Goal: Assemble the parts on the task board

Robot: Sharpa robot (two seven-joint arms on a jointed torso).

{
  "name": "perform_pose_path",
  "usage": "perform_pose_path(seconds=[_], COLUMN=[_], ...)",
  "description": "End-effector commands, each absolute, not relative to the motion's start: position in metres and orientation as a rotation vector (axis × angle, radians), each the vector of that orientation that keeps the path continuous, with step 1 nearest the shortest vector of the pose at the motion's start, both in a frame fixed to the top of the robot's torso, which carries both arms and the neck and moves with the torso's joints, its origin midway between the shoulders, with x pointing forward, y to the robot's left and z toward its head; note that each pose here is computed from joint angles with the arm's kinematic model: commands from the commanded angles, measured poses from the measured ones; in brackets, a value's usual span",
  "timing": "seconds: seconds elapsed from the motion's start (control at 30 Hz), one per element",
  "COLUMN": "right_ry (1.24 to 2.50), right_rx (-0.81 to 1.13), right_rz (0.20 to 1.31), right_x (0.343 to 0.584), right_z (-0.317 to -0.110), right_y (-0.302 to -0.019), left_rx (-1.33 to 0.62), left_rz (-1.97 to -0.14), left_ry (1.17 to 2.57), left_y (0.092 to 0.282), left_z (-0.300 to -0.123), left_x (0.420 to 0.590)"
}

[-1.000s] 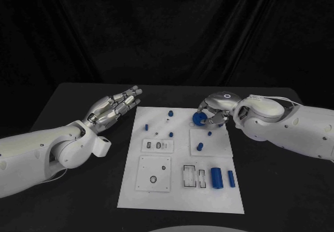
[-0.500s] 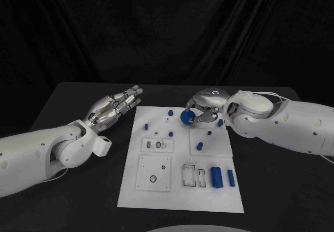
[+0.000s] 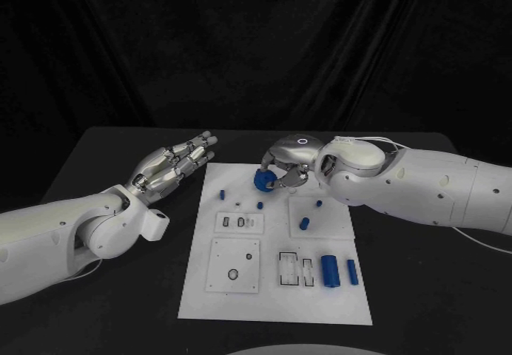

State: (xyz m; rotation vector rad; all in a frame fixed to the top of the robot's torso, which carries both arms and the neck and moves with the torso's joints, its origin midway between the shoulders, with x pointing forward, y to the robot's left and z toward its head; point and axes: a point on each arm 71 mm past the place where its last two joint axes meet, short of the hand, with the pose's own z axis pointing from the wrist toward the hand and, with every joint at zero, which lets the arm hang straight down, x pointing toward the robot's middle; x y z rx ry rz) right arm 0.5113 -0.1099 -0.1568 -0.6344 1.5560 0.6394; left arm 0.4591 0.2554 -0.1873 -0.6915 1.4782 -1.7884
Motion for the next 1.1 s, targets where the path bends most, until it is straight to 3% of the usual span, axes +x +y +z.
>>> perform_pose_path(seconds=[0.03, 1.1], right_ry=[1.555, 1.595], right_rx=[-0.655, -0.664], right_rz=[0.654, 0.639], right_x=[0.514, 0.524], right_z=[-0.156, -0.173], right_y=[-0.104, -0.083], left_rx=[-0.657, -0.650], left_rz=[-1.848, -1.865], left_ry=[1.405, 1.415], left_y=[0.254, 0.248], left_z=[-0.181, -0.182], left_x=[0.458, 0.461])
